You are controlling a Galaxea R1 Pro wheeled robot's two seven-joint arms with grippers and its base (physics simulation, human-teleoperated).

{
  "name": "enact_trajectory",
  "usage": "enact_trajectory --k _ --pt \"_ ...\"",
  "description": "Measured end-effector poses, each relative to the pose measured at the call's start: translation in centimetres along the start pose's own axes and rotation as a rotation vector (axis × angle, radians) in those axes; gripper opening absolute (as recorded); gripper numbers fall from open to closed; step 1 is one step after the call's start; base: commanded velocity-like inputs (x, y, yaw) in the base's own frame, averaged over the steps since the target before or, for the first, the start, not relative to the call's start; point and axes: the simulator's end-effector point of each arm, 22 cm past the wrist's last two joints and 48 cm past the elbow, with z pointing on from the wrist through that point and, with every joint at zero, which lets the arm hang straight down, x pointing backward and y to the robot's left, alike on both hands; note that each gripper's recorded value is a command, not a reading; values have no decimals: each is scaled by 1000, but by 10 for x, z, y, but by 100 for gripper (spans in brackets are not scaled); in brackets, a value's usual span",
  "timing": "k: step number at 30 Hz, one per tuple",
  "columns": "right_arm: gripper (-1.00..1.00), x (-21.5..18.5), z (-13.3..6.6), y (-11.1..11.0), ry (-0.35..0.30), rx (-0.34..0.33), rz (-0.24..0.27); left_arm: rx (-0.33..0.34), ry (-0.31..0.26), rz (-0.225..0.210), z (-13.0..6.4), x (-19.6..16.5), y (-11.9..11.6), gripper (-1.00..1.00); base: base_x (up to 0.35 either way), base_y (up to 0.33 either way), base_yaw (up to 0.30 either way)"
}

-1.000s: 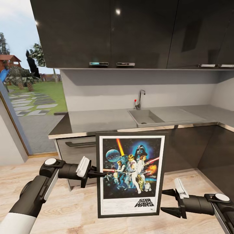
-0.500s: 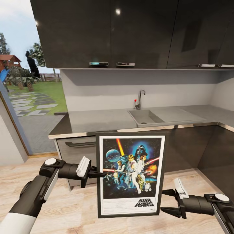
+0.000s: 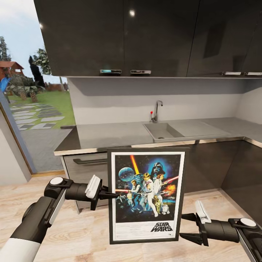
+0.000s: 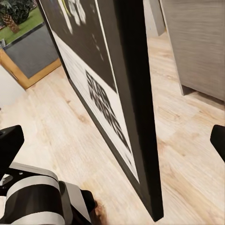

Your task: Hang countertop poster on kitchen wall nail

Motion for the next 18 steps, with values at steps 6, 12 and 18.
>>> enact_trajectory --k 6,12,18 --pt "100 1 2 0 -2 -2 4 9 -21 -1 0 -5 -2 -100 0 0 0" --pt "100 3 3 0 0 -2 7 12 -26 -1 0 -6 -3 -100 0 0 0" --pt "100 3 3 0 1 -1 8 12 -27 0 0 -6 -3 -100 0 0 0"
